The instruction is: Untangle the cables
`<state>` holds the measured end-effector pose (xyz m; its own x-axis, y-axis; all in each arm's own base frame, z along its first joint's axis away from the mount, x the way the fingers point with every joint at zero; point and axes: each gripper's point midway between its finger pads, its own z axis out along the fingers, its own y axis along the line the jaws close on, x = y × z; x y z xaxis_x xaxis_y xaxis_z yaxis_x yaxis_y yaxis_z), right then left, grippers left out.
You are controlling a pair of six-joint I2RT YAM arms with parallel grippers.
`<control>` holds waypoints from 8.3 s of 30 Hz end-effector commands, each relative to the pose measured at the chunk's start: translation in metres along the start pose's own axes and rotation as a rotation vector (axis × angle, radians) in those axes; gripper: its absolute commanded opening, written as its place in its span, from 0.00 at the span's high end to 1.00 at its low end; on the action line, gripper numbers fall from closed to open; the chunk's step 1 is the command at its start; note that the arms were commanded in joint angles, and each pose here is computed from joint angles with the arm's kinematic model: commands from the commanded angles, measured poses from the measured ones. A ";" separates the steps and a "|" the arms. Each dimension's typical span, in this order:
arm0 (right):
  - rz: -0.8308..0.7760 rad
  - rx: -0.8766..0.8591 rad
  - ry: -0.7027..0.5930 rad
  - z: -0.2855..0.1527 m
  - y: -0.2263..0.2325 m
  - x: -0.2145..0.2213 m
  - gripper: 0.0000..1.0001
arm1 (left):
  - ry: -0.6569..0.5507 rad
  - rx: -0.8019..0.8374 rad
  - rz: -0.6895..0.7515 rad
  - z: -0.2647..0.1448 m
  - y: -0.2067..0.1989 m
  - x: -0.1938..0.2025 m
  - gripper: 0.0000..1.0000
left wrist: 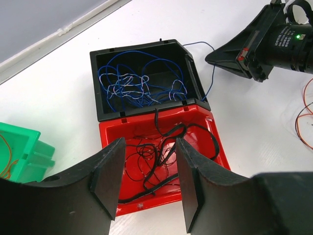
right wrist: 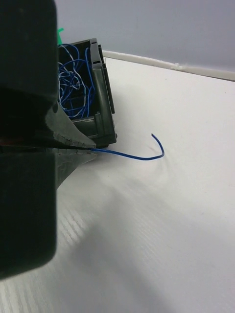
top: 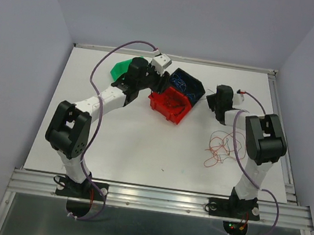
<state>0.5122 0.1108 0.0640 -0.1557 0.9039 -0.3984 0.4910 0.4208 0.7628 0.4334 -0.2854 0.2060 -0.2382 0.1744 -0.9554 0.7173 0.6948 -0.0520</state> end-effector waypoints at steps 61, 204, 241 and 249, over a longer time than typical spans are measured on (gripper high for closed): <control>-0.576 -0.202 -0.230 -0.183 0.106 -0.052 0.02 | -0.059 0.280 0.173 -0.006 -0.108 -0.003 0.18; -1.039 -1.626 0.529 -0.352 0.111 0.214 0.96 | -0.881 -1.028 0.116 -0.500 0.002 -0.324 1.00; -0.844 -1.113 -0.088 -0.378 0.069 0.033 0.00 | -0.366 -0.101 0.406 -0.052 -0.019 -0.168 1.00; -0.855 -1.076 -0.073 -0.369 0.071 0.037 0.00 | -0.237 0.066 0.483 -0.027 -0.022 -0.100 1.00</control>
<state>0.2197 0.2060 0.2892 -0.0144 0.3349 -0.9421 -0.6656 0.6999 0.2590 0.4385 -0.2844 0.3132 0.1934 0.3043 -0.9327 0.6871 0.6367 0.3502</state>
